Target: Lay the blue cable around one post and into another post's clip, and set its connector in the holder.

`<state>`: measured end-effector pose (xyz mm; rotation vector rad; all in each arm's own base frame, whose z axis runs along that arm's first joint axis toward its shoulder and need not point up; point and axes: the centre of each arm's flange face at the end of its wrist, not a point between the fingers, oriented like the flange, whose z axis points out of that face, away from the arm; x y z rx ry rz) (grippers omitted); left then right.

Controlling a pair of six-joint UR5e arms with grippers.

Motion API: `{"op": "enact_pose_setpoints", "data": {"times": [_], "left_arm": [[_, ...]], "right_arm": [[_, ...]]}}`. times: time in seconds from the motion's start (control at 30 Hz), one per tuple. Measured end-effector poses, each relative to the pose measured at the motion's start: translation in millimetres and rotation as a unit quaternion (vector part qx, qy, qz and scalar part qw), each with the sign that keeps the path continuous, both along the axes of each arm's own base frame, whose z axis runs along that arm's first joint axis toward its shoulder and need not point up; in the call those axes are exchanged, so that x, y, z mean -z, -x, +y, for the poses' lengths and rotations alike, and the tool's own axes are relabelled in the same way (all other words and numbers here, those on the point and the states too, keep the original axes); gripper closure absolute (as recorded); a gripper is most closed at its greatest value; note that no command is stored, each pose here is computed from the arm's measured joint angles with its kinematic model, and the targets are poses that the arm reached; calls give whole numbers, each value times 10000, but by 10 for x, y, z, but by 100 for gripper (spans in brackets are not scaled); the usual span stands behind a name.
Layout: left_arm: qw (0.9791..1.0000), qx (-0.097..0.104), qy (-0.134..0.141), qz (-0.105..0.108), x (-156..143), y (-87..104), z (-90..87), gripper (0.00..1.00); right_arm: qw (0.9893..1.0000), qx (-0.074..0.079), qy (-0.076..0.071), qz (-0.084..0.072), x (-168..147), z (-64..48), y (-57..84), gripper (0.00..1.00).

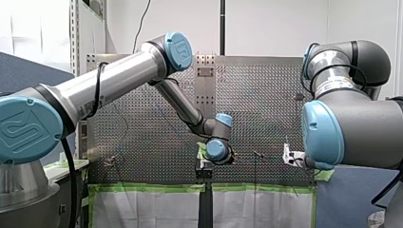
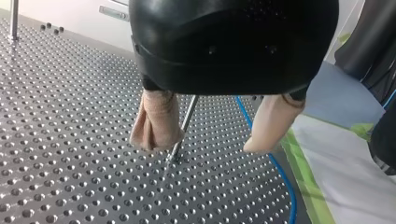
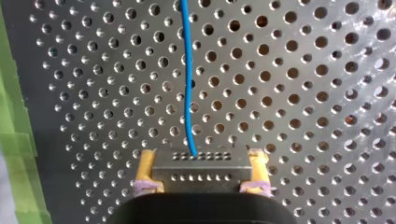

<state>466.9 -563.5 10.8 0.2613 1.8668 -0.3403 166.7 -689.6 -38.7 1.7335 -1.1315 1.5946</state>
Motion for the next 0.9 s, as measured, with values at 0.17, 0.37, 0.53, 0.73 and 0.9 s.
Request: {"op": "enact_pose_setpoints", "data": {"times": [0.17, 0.37, 0.53, 0.73, 0.9], "left_arm": [[9999, -65, 103, 73, 4, 4, 10, 0], [9995, -209, 102, 192, 18, 21, 53, 0], [9990, -406, 56, 166, 16, 5, 98, 0], [9986, -524, 1, 105, -2, -9, 121, 0], [9990, -444, -61, -27, -171, 18, 66, 0]], "right_arm": [[10000, 0, -3, 0, 5, 2, 0, 100], [10000, 0, 0, 0, 6, 2, 0, 100], [10000, 0, -5, 0, 14, 4, 0, 100], [10000, -1, 1, 0, 14, 3, 0, 100], [10000, 0, 0, 0, 17, 4, 0, 100]]}}
